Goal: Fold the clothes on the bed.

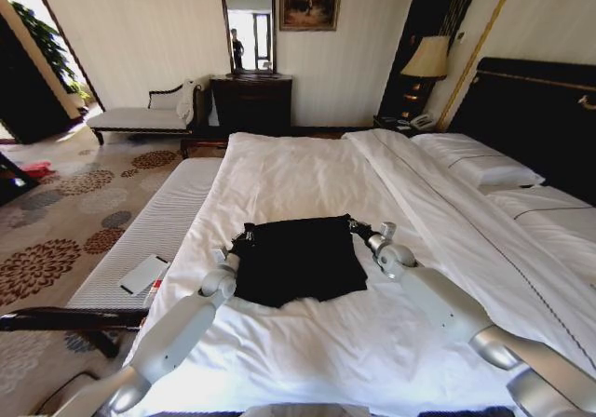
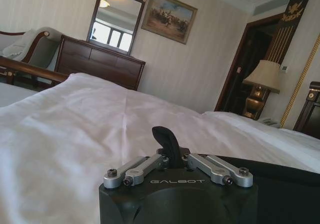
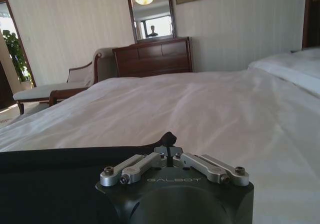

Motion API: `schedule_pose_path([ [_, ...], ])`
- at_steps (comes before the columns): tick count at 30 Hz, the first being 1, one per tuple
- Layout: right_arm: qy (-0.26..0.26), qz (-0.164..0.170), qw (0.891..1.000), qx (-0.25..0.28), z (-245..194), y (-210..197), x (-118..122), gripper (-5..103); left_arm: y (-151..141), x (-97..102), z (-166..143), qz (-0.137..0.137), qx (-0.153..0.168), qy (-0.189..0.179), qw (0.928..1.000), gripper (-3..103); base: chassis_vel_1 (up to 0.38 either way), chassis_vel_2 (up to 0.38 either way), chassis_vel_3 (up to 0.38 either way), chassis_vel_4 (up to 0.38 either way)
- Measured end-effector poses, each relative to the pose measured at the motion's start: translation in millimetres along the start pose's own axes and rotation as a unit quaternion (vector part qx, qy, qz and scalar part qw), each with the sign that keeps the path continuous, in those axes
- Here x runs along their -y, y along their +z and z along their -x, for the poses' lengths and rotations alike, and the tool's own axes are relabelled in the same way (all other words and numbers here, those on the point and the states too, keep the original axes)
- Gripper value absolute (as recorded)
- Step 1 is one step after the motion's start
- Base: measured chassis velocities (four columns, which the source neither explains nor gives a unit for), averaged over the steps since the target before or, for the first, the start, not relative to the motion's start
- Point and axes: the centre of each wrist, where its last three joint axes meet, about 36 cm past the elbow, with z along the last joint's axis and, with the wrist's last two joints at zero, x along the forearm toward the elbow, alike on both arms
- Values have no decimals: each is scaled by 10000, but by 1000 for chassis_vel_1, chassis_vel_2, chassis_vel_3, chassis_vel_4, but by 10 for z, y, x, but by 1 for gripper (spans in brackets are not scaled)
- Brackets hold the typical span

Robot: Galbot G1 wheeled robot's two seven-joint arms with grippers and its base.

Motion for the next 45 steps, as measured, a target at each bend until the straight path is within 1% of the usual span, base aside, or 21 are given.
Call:
schedule_pose_path([
  [4,-63,-168,9995,266,-35,20,-95,0,-36,12,-109,-1,73,74,9999,4,0,0,0,0],
  [7,-175,-451,9969,618,-99,34,-211,-1,-27,-9,-273,18,161,107,9998,4,0,0,0,0],
  [10,-159,-569,9954,761,-149,54,-253,7,-9,-28,-354,43,218,100,9997,4,0,0,0,0],
  [11,-147,-624,9948,796,-172,74,-257,7,-5,-32,-379,45,235,97,9997,4,0,0,0,0],
  [14,-73,-790,9935,810,-321,231,-219,18,6,-36,-526,14,304,85,9995,4,0,0,0,0],
  [21,47,-845,9941,684,-648,524,-112,20,37,-11,-828,-55,329,129,9994,4,0,0,0,0],
  [25,38,-742,9956,565,-727,539,-55,20,118,-31,-924,25,242,126,9996,4,0,0,0,0],
  [26,-9,-682,9965,478,-734,498,-22,26,156,-29,-924,53,212,104,9997,4,0,0,0,0],
  [28,-87,-537,9979,353,-701,384,3,32,194,-12,-914,34,187,53,9998,4,0,0,0,0],
  [29,-121,-354,9991,186,-651,255,7,37,208,0,-902,19,181,21,9998,4,0,0,0,0],
  [30,-121,-354,9991,186,-651,255,7,37,208,0,-902,19,181,21,9998,4,0,0,0,0],
  [32,-197,31,9996,-215,-553,43,7,47,235,18,-892,26,163,-2,9999,4,0,0,0,0],
  [33,-251,142,9989,-359,-508,-40,9,47,248,29,-892,30,151,-6,9999,4,0,0,0,0],
  [34,-461,269,9966,-627,-398,-182,25,53,271,57,-893,35,126,1,9999,4,0,0,0,0],
  [37,-806,382,9913,-967,-262,-240,26,64,293,84,-899,33,95,-2,9999,4,0,0,0,0],
  [38,-906,417,9893,-1064,-224,-242,23,64,297,89,-900,33,88,0,10000,4,0,0,0,0],
  [39,-1099,471,9853,-1217,-135,-241,7,70,300,98,-902,34,78,11,10000,4,0,0,0,0],
  [41,-1314,505,9812,-1323,-15,-218,-60,80,300,105,-903,36,71,23,10000,4,0,0,0,0],
  [42,-1314,505,9812,-1323,-15,-218,-60,80,300,105,-903,36,71,23,10000,4,0,0,0,0],
  [44,-1476,478,9778,-1406,113,-184,-139,91,290,109,-892,34,80,32,10000,4,0,0,0,0],
  [45,-1510,443,9772,-1426,165,-168,-154,91,284,116,-882,28,89,41,9999,4,0,0,0,0],
])
